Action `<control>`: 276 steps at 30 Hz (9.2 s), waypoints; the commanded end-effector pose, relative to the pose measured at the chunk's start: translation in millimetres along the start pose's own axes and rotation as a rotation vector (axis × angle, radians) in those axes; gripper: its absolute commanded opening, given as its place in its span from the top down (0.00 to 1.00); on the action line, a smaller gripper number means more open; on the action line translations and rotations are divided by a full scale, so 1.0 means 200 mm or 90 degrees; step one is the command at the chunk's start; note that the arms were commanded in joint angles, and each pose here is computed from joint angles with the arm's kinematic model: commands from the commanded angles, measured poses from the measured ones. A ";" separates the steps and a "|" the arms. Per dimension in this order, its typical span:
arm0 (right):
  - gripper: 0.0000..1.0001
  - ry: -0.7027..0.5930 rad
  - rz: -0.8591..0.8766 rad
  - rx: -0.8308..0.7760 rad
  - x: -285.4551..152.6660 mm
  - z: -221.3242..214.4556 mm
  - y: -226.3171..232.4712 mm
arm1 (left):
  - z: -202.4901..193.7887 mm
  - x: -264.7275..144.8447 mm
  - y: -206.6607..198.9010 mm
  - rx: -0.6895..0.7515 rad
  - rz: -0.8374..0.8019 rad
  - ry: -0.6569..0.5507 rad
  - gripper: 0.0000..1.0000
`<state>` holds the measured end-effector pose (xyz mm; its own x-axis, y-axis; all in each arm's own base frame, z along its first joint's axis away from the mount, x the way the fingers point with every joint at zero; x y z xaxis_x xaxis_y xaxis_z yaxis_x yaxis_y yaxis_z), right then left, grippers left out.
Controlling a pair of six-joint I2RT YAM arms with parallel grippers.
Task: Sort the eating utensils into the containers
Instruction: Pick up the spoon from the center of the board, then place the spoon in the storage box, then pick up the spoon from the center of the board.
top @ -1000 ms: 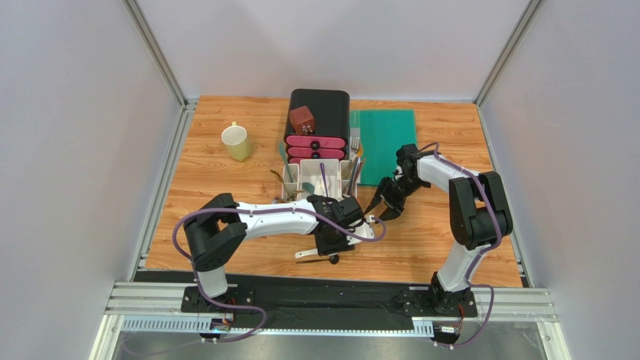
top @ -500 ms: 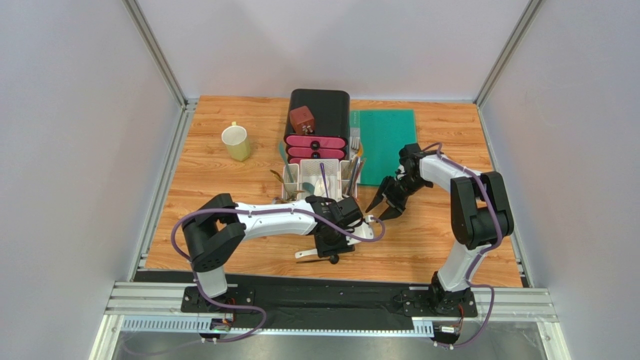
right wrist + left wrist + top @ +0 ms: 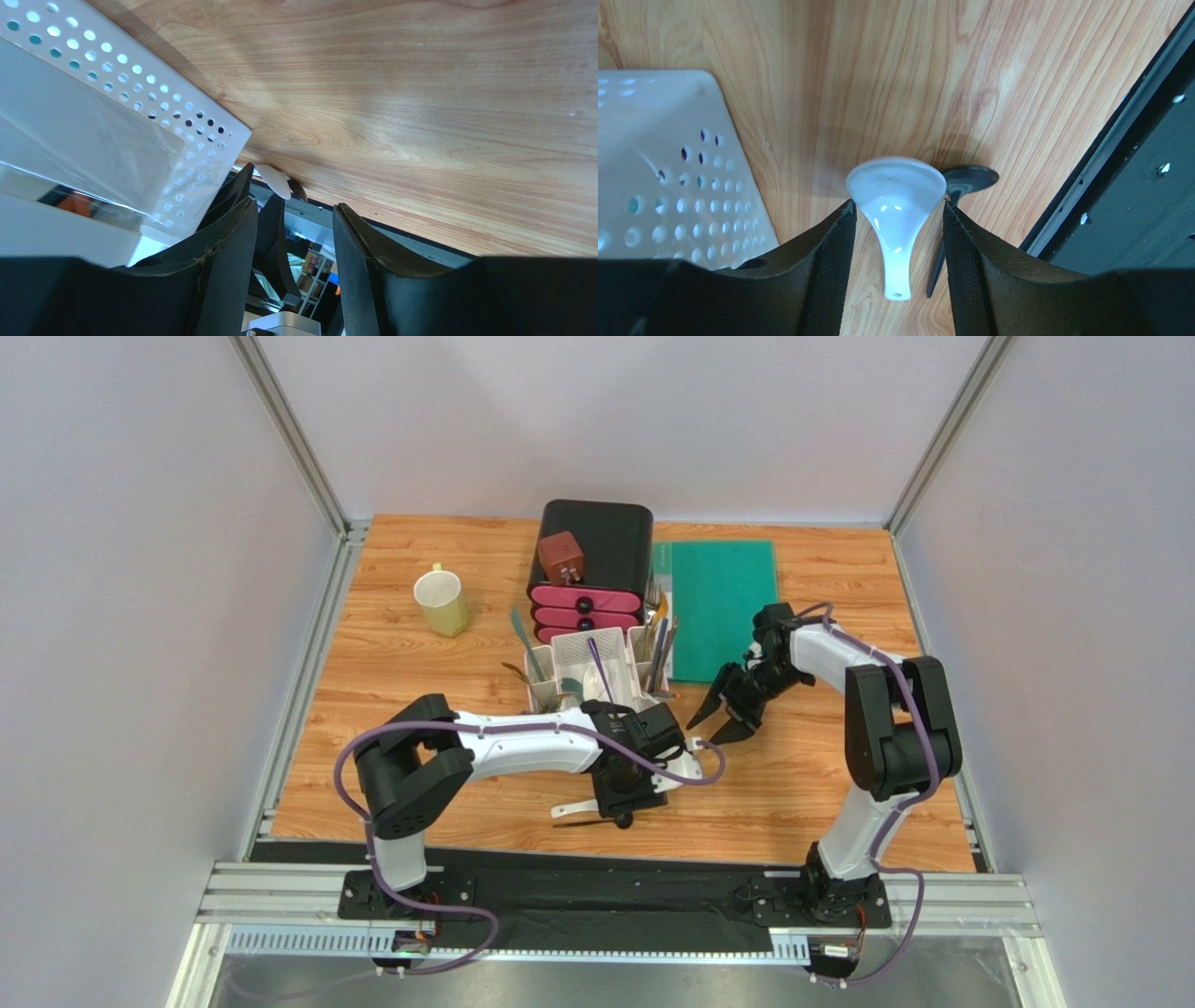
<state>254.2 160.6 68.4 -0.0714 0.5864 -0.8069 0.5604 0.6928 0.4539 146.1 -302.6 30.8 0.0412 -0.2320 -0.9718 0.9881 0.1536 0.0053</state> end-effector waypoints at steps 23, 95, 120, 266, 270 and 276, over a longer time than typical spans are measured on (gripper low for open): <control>0.53 0.007 0.040 -0.021 -0.09 0.01 0.05 | -0.34 0.09 -0.11 -0.093 -0.084 0.221 0.64; 0.57 -0.094 0.080 -0.021 -0.28 0.15 0.20 | 0.12 -1.24 0.47 -0.358 0.158 -0.515 1.00; 0.57 -0.061 0.070 0.017 -0.19 0.16 0.12 | 0.21 -1.13 0.84 -0.467 0.112 -0.563 1.00; 0.54 -0.070 0.082 0.030 -0.13 0.12 0.02 | -0.08 0.02 -0.21 0.024 -0.054 0.115 0.67; 0.55 -0.070 0.084 0.032 -0.14 0.13 0.02 | -0.09 0.07 -0.23 0.020 -0.066 0.129 0.69; 0.55 -0.072 0.086 0.034 -0.14 0.13 0.03 | -0.12 0.09 -0.26 0.012 -0.090 0.137 0.87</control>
<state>273.6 136.1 70.2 0.0496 0.6004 -0.7982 0.6159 0.6107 0.4977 103.8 -291.8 21.7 -0.0669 -0.0426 -0.9969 0.9890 0.1294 -0.0719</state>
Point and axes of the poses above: each gripper's point midway between its finger pads, its own x axis out along the fingers, its own y axis along the line the jaws close on, z = x × y, the point moved 1 cm from there along -x, back along the fingers, and after that the axes turned 2 degrees about x, right-handed, at the moved point
